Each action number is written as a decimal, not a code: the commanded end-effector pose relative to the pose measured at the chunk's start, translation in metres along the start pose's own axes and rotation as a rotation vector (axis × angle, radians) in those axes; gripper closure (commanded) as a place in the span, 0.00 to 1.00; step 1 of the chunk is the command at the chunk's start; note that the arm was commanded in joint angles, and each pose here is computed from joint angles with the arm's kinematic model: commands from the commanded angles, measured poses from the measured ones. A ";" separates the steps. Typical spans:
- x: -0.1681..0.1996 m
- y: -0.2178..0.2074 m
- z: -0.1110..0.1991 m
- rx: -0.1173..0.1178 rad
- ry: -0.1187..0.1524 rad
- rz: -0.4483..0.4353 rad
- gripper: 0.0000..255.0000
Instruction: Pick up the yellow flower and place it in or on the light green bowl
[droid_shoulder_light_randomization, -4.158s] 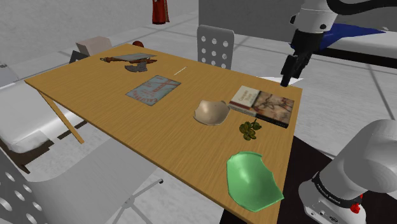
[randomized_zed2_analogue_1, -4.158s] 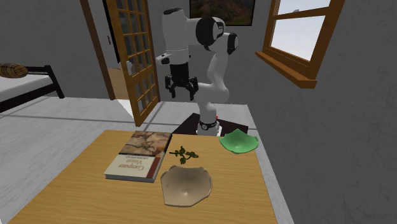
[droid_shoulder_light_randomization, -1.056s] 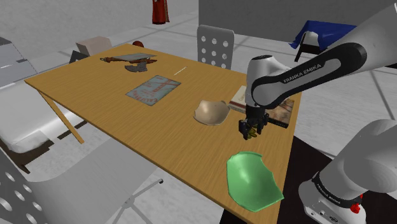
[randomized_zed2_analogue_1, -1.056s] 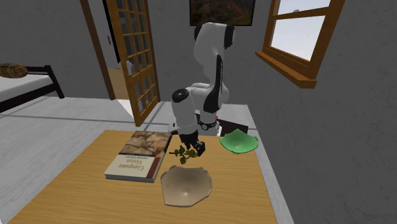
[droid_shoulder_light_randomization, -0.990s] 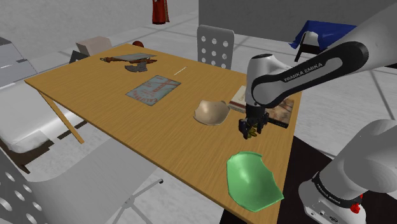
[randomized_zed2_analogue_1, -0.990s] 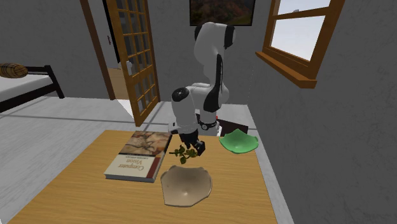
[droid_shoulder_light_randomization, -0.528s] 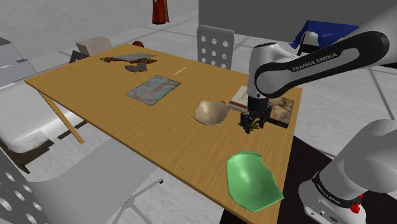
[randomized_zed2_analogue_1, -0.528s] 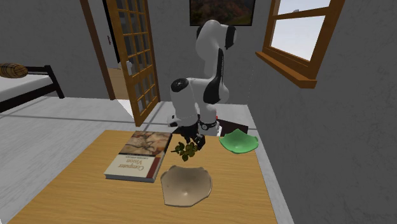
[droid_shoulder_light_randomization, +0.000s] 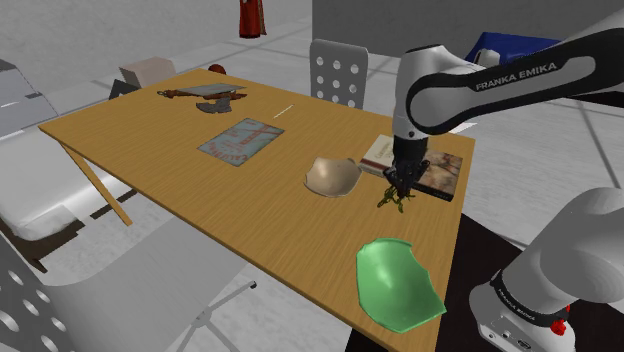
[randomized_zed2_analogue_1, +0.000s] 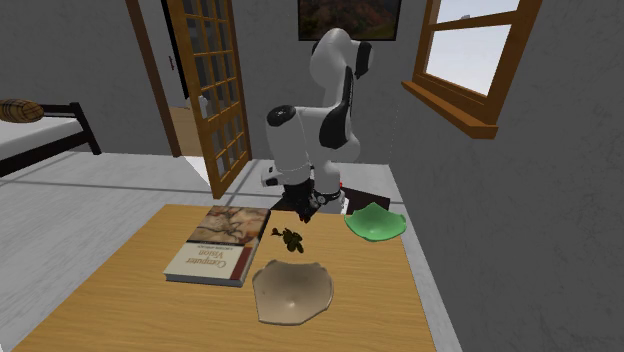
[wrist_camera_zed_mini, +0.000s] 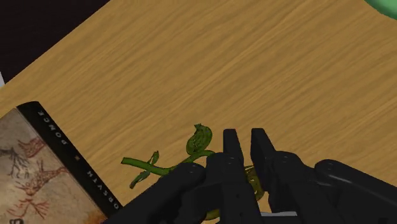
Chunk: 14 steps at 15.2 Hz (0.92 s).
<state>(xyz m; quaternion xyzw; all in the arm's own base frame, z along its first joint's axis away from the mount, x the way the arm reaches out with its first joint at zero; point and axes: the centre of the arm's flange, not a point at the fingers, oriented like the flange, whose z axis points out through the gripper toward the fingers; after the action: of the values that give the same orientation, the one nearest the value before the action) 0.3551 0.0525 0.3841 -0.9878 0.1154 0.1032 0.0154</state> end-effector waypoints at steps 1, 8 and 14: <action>0.000 0.000 0.000 0.000 0.000 0.000 1.00; 0.056 0.039 0.014 -0.040 0.048 0.168 0.00; 0.080 0.060 0.034 -0.057 0.069 0.242 0.00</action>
<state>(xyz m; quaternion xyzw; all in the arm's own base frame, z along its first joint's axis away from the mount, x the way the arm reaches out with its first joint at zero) 0.4108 -0.0208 0.3392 -0.9700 0.2296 0.0741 -0.0286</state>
